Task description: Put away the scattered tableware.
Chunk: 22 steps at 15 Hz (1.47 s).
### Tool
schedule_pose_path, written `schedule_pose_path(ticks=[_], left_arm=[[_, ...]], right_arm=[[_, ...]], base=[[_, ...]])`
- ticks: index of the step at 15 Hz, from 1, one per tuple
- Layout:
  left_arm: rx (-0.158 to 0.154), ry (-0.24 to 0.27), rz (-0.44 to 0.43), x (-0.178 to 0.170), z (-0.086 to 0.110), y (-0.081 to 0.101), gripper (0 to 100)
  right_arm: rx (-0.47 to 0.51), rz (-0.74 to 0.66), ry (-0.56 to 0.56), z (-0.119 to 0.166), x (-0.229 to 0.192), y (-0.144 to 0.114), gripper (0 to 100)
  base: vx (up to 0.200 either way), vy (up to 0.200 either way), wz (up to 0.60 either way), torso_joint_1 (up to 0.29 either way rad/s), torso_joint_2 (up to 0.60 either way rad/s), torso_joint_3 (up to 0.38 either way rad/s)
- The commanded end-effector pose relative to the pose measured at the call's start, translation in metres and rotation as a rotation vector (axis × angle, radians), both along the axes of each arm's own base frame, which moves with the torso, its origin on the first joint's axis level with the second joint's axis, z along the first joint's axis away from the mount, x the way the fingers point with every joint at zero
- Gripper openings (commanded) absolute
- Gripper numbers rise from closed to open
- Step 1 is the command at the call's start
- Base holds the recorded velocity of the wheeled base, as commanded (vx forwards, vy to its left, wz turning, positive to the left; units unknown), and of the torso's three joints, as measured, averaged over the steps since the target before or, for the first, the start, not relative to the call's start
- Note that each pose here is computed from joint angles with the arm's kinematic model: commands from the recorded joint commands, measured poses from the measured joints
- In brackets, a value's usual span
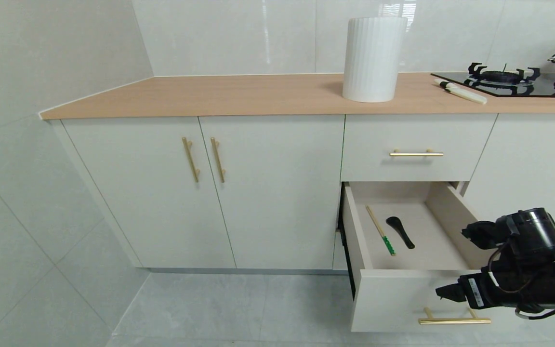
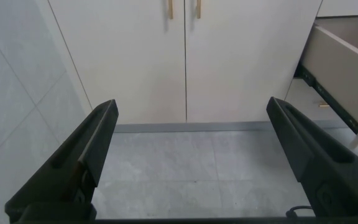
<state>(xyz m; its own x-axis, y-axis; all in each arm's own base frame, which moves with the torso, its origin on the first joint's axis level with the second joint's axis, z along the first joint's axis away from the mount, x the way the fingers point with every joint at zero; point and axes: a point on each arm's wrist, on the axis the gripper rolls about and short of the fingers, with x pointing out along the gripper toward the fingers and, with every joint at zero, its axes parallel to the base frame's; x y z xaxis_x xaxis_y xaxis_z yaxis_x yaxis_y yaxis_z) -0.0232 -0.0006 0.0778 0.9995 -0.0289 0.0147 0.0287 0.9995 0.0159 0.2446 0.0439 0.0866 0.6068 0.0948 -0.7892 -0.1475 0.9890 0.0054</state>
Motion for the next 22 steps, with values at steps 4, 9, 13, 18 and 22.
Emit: schedule_pose_path(ticks=[4, 9, 13, 18, 22], left_arm=[[0.000, 0.001, 0.001, 0.000, 0.000, 0.000, 100], [0.000, 0.001, 0.001, 0.000, 0.000, 0.000, 100], [0.000, 0.002, 0.000, 0.000, 0.000, 0.000, 100], [0.000, 0.001, 0.001, 0.000, 0.000, 0.000, 100], [0.000, 0.001, 0.000, 0.000, 0.000, 0.000, 100]], right_arm=[[-0.038, -0.028, -0.010, -0.011, 0.047, 0.008, 100], [-0.035, -0.038, -0.053, -0.019, 0.098, 0.013, 100], [-0.026, -0.096, -0.124, -0.019, 0.144, -0.001, 100], [-0.016, -0.140, -0.201, -0.016, 0.179, -0.015, 100], [-0.008, -0.160, -0.225, -0.020, 0.194, -0.024, 100]], base=[[0.000, 0.000, 0.00, 0.000, 0.00, 0.000], [0.000, 0.000, 0.00, 0.000, 0.00, 0.000], [0.000, 0.000, 0.00, 0.000, 0.00, 0.000], [0.000, 0.000, 0.00, 0.000, 0.00, 0.000], [0.000, 0.000, 0.00, 0.000, 0.00, 0.000]])
